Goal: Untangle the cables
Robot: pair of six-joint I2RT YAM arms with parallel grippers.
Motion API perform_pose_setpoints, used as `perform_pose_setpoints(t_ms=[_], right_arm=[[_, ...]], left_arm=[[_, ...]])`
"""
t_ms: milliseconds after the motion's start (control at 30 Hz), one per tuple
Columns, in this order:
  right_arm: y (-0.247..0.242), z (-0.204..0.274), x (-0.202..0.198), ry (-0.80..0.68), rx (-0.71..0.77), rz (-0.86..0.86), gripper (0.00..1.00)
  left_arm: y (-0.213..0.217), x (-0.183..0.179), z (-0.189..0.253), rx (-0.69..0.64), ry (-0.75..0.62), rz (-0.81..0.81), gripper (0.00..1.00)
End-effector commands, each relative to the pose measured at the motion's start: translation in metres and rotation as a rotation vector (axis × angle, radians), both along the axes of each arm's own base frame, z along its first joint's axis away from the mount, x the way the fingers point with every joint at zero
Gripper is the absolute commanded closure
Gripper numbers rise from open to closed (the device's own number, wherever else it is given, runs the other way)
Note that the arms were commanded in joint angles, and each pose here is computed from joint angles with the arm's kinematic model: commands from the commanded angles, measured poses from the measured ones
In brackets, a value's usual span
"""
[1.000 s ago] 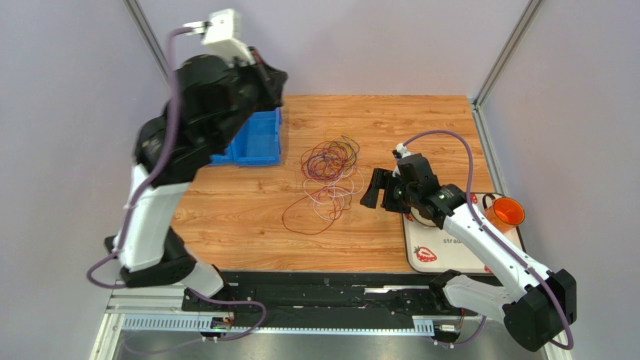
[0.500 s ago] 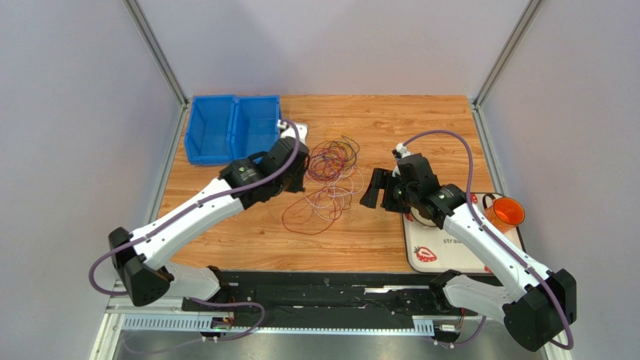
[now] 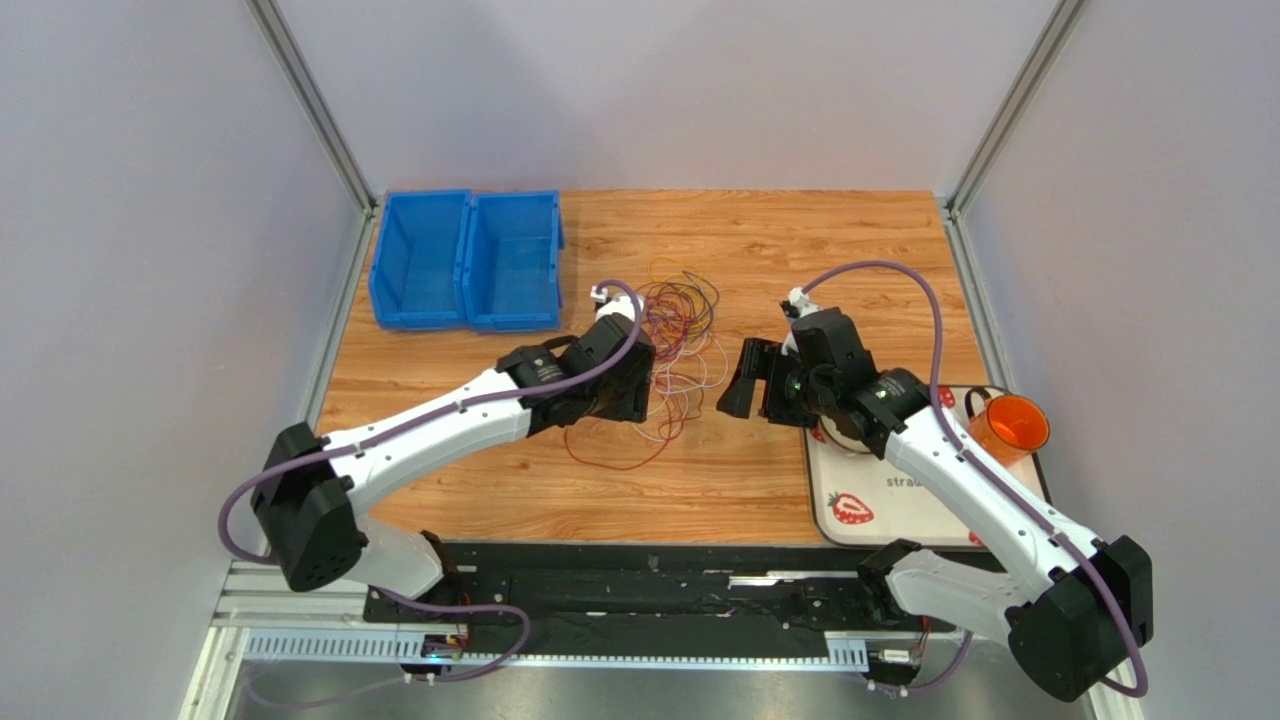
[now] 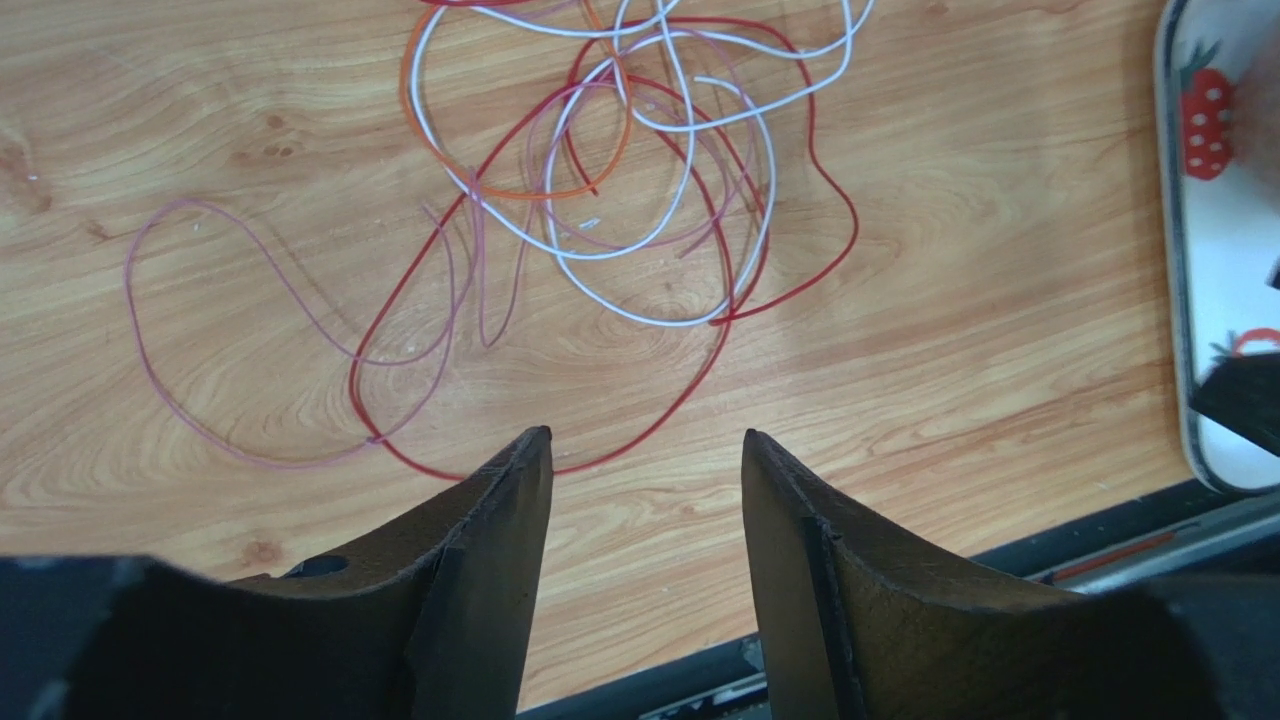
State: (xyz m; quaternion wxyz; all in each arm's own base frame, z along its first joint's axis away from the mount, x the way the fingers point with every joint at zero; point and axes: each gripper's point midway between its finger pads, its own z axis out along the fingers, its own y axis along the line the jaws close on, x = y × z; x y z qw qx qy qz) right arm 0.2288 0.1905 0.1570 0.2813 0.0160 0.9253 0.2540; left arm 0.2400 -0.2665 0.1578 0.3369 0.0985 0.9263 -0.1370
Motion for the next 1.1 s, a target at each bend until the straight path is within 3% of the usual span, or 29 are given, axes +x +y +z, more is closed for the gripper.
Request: perform_pose_setpoints(t_ms=[0,433,733,767,867,900,1000,1067], right_arm=[[0.003,0.002,0.003,-0.027,0.007,0.008,0.21],[0.001,-0.005,0.001,-0.014,-0.013,0.022,0.21],[0.002,-0.005,0.002,-0.013,-0.022,0.031,0.21],[0.002,-0.006,0.002,-0.01,-0.024,0.031,0.21],[0.002,-0.005,0.003,-0.01,-0.023,0.032,0.21],[0.002,-0.005,0.002,-0.008,-0.024,0.032,0.21],[0.001,-0.007,0.001,-0.003,-0.03,0.031,0.21],[-0.001,-0.007,0.0,-0.006,-0.035,0.03,0.21]], left_arm=[[-0.006,0.011,-0.016,0.025,-0.007,0.051,0.41],[0.022,0.036,-0.032,0.231,-0.084,0.148,0.37],[0.023,0.058,-0.069,0.246,-0.028,0.161,0.41],[0.024,0.06,-0.072,0.256,-0.02,0.166,0.43],[0.026,0.068,-0.081,0.278,0.006,0.203,0.66],[0.022,0.068,-0.08,0.265,0.021,0.183,1.0],[0.022,0.076,-0.036,0.248,-0.051,0.188,1.0],[0.028,0.08,0.035,0.189,-0.152,0.201,1.0]])
